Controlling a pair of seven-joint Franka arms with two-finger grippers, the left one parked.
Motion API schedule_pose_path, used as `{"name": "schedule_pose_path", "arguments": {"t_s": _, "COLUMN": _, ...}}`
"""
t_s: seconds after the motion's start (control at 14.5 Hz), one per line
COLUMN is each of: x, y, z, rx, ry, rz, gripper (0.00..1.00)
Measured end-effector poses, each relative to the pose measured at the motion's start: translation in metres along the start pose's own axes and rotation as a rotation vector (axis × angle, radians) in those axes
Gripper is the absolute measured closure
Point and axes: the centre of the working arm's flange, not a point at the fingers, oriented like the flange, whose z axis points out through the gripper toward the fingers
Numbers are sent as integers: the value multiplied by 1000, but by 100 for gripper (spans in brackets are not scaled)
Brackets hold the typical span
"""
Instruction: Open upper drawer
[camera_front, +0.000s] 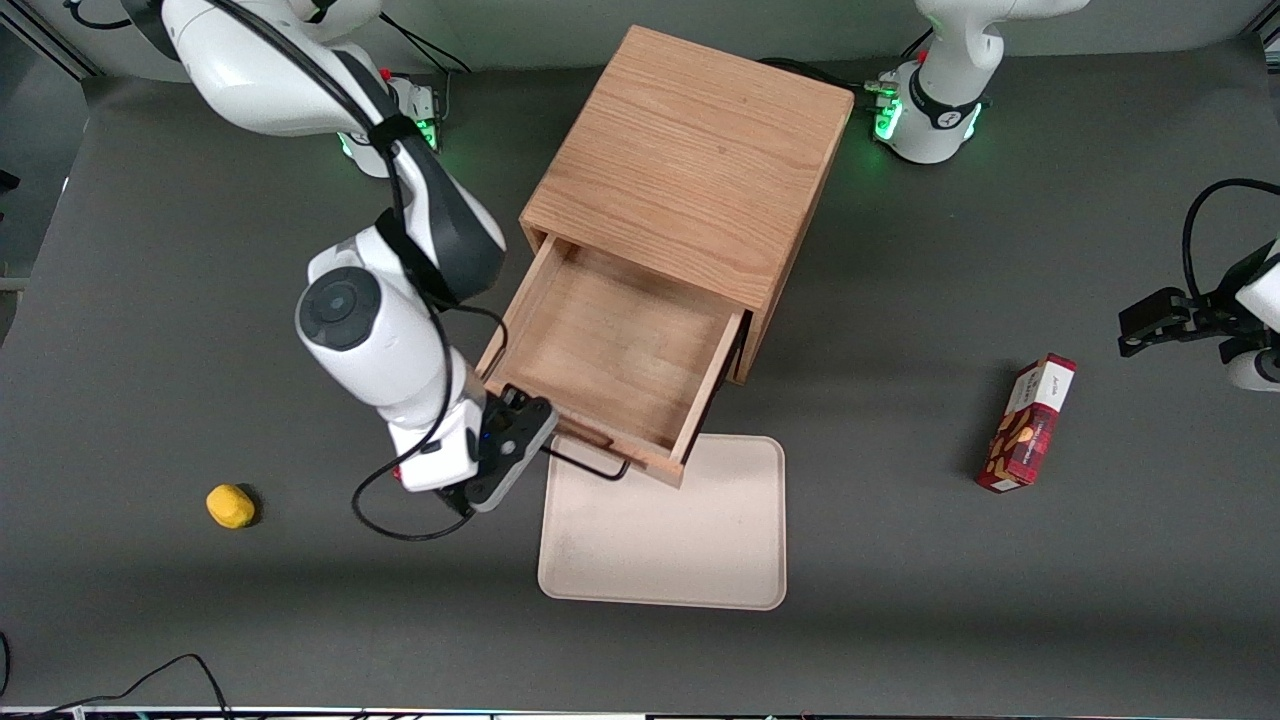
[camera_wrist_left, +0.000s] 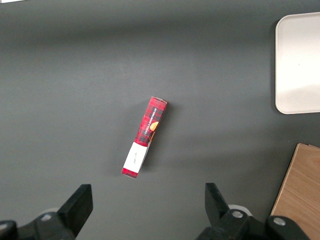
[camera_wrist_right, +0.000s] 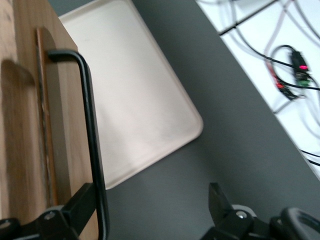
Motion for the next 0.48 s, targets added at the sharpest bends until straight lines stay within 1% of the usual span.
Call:
{"name": "schedule_pose_path", "arguments": {"t_s": 0.14, "x": -15, "y": 31, "z": 0, "rx": -30, "ry": 10, "rz": 31, "gripper": 0}}
{"name": "schedule_pose_path", "arguments": {"t_s": 0.28, "x": -26, "y": 57, "z": 0, "rx": -62, "ry": 8, "rz": 57, "gripper": 0}}
{"name": "schedule_pose_path", "arguments": {"t_s": 0.48, "x": -29, "y": 78, "z": -4, "rx": -99, "ry": 27, "rz": 75, "gripper": 0}}
